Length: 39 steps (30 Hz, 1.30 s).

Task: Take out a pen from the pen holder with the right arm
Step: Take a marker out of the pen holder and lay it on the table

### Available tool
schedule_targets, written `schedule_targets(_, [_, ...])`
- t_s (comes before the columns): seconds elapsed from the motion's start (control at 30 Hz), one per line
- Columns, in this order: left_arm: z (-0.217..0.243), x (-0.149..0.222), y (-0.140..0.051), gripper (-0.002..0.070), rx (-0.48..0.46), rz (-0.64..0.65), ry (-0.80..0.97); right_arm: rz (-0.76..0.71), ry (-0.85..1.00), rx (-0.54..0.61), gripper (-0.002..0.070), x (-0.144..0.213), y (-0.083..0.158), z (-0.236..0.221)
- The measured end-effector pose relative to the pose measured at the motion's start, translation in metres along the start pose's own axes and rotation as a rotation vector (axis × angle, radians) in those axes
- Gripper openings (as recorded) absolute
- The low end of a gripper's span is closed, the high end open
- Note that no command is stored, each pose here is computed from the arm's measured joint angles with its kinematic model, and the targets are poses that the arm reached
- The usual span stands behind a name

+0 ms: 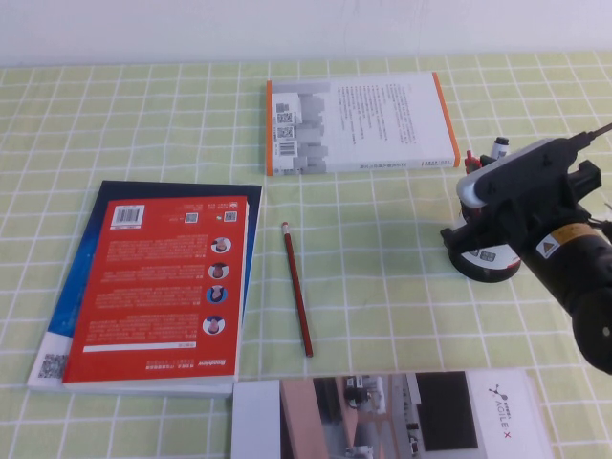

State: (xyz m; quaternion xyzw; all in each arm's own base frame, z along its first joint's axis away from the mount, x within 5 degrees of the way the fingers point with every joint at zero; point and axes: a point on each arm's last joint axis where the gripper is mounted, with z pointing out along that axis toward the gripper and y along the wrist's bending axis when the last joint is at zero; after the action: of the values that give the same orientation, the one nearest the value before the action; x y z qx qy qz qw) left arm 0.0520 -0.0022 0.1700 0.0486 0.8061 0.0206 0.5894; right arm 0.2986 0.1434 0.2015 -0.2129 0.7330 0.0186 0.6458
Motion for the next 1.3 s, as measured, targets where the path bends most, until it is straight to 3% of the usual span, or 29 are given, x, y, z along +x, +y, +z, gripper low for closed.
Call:
schedule_targets(0.73, [0.0,0.0,0.0,-0.0005,0.0,0.0,0.0,0.023,-0.171,-0.001,0.001,-0.081,-0.026,-0.059])
schedule_targets(1.0, [0.0,0.0,0.0,-0.0005,0.0,0.0,0.0,0.103,-0.03,-0.161,0.001,-0.136,-0.027,-0.065])
schedule_targets(1.3, [0.0,0.0,0.0,-0.0005,0.0,0.0,0.0,0.243,0.118,-0.341,0.001,-0.183,0.001,-0.042])
